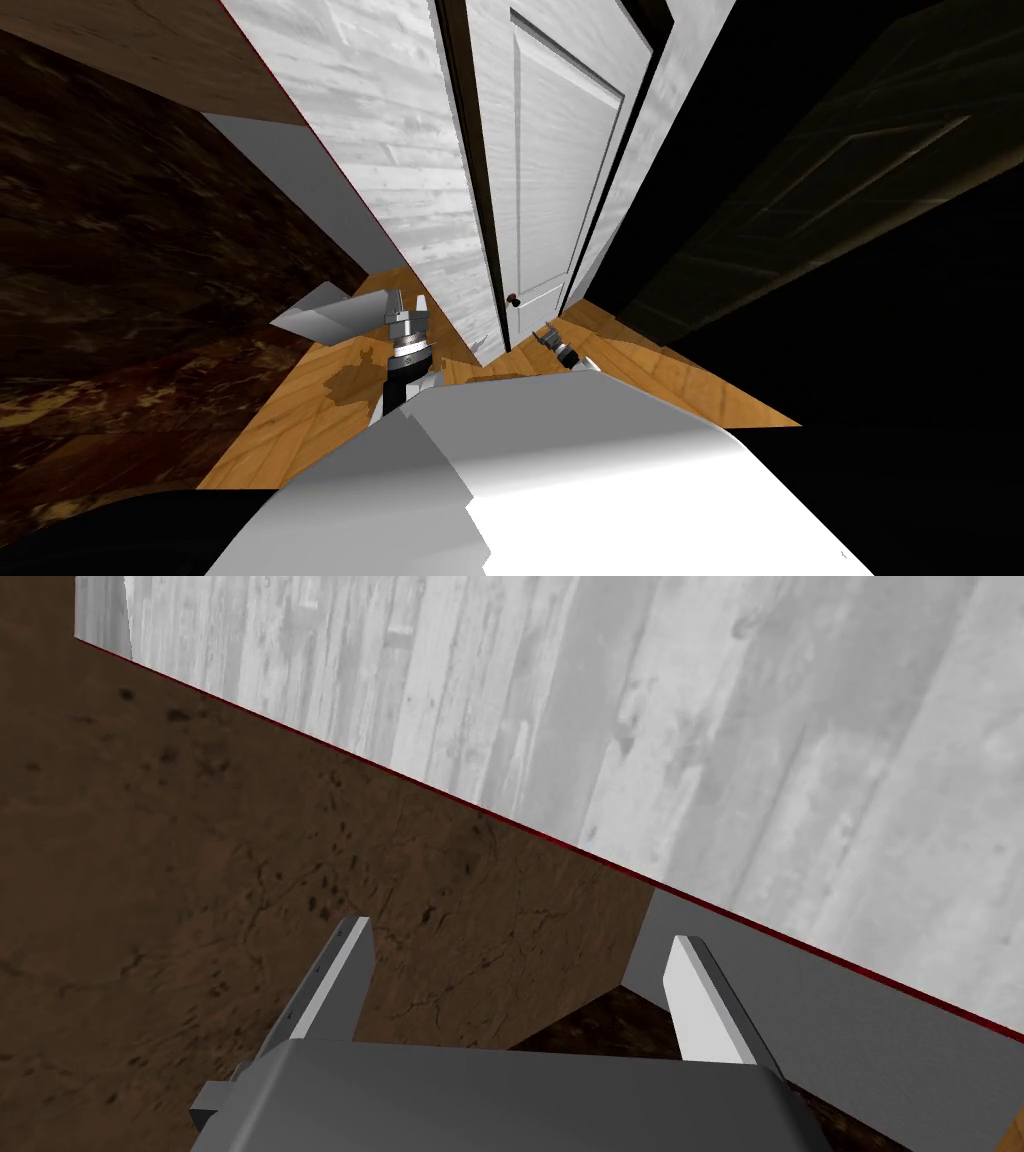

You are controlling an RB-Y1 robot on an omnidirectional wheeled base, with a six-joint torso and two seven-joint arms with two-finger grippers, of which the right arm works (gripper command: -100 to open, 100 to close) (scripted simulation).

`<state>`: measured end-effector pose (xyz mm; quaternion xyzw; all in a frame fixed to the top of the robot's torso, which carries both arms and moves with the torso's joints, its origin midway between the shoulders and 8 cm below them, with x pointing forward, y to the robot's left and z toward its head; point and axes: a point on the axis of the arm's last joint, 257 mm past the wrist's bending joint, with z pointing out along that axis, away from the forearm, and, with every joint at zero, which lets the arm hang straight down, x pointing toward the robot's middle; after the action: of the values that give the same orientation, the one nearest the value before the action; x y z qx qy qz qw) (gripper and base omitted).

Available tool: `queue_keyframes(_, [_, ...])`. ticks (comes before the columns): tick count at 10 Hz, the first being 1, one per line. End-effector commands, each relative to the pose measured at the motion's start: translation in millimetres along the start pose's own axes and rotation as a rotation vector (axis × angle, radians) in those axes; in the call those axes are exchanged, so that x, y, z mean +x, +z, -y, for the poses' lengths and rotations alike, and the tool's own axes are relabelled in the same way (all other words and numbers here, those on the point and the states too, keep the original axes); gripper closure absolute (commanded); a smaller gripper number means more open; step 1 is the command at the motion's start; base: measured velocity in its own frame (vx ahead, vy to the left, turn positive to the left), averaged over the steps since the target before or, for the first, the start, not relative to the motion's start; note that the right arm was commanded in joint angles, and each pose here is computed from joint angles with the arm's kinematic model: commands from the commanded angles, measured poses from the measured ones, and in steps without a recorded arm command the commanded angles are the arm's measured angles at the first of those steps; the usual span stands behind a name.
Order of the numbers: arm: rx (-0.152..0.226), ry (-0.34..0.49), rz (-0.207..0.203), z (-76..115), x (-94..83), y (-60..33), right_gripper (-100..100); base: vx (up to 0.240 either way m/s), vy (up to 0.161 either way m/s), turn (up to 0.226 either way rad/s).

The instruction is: Pull the door open

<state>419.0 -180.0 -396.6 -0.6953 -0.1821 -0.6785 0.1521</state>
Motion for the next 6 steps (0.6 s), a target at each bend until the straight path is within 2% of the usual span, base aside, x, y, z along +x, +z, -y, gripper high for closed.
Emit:
queue_keyframes(1, [-0.002, 0.014, -0.014, 4.2, 2.0, 2.8, -100, 0.18, 0.076, 0.051])
queue_keyframes(3, [-0.004, 0.029, -0.028, 8.4, 4.3, 5.0, -100, 0.187, 0.061, 0.049])
queue_keyframes(4, [-0.004, 0.025, -0.023, 7.1, 3.3, 4.8, -100, 0.076, 0.021, 0.008])
queue_keyframes(5, [-0.007, 0.02, -0.023, 4.3, 3.6, 4.0, -100, -0.081, 0.019, 0.042])
queue_keyframes(6, [-0.008, 0.019, -0.023, 3.4, 3.5, 3.7, -100, -0.207, 0.006, 0.032])
